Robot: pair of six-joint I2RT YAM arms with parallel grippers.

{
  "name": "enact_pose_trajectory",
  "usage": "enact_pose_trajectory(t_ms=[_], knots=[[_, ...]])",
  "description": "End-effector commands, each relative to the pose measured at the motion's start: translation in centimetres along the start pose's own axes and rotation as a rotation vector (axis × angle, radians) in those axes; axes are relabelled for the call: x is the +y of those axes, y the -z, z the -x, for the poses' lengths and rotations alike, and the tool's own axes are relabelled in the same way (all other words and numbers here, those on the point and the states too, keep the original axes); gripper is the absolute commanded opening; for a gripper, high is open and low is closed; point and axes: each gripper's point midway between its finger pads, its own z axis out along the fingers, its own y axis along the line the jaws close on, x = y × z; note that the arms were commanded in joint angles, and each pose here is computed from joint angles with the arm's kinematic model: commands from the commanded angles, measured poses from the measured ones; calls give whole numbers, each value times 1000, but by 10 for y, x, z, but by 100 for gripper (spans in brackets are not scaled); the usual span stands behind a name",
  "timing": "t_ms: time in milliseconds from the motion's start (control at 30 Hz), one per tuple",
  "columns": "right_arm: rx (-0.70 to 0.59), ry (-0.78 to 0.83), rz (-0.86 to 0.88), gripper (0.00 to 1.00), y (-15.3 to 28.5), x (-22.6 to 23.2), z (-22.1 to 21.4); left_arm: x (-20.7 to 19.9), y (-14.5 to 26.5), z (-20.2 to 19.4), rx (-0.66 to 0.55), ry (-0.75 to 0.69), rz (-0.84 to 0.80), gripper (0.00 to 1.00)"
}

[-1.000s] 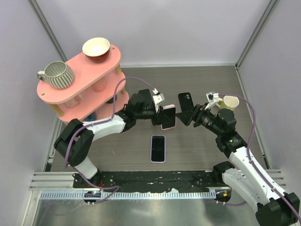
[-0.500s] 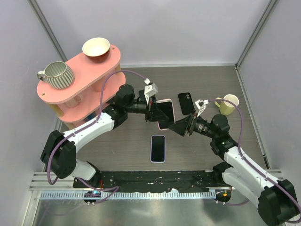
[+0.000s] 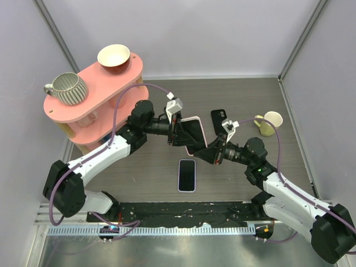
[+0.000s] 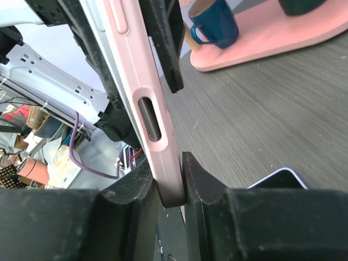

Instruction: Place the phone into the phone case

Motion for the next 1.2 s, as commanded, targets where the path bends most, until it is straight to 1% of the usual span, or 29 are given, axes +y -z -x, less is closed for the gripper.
enact_pose_trajectory(t_ms=[0, 67, 200, 267, 400, 467, 500, 533, 567, 600, 667, 700, 767, 833, 867, 933, 1033, 1067, 1133, 1167], knots=[[-160, 120, 16, 1, 2, 10, 36, -22, 6, 16, -13, -62, -37, 37], [-173, 110, 27, 1, 3, 11, 35, -24, 8, 21, -28, -74, -18, 39], [-180, 67, 57, 1, 4, 10, 26, -26, 9, 30, -58, -88, -7, 49], [-182, 59, 78, 1, 4, 12, 24, -27, 9, 34, -68, -73, -9, 51], [-201, 22, 97, 1, 6, 13, 21, -28, 15, 42, -103, -89, 4, 51], [-202, 21, 103, 1, 6, 14, 21, -22, 21, 45, -127, -53, 24, 50], [-200, 15, 102, 1, 7, 13, 19, -23, 23, 53, -161, -73, 17, 50], [-206, 16, 106, 1, 7, 14, 19, -19, 28, 57, -180, -61, 24, 50], [-216, 15, 103, 1, 8, 13, 20, -19, 29, 58, -190, 6, 17, 49], [-216, 8, 102, 1, 9, 12, 17, -17, 29, 62, -206, 10, 3, 48], [-224, 2, 110, 1, 9, 13, 17, -24, 31, 70, -219, 61, -54, 45], [-225, 2, 116, 1, 10, 14, 17, -20, 31, 71, -221, 98, -64, 44], [-224, -6, 114, 1, 10, 13, 15, -28, 32, 78, -252, 130, -111, 43], [-221, -14, 117, 1, 10, 12, 13, -24, 31, 76, -276, 170, -124, 42], [-221, -15, 117, 1, 9, 11, 13, -25, 32, 81, -307, 161, -133, 41], [-223, -17, 117, 1, 9, 11, 14, -18, 29, 76, -311, 225, -132, 38], [-221, -14, 117, 1, 9, 11, 14, -16, 29, 74, -328, 260, -145, 36], [-219, -12, 114, 1, 9, 10, 13, -15, 29, 74, -339, 251, -153, 36], [-212, -15, 107, 1, 9, 8, 9, -14, 29, 74, -356, 286, -156, 36], [-209, -19, 98, 1, 9, 5, 7, -14, 29, 75, -365, 282, -163, 39]])
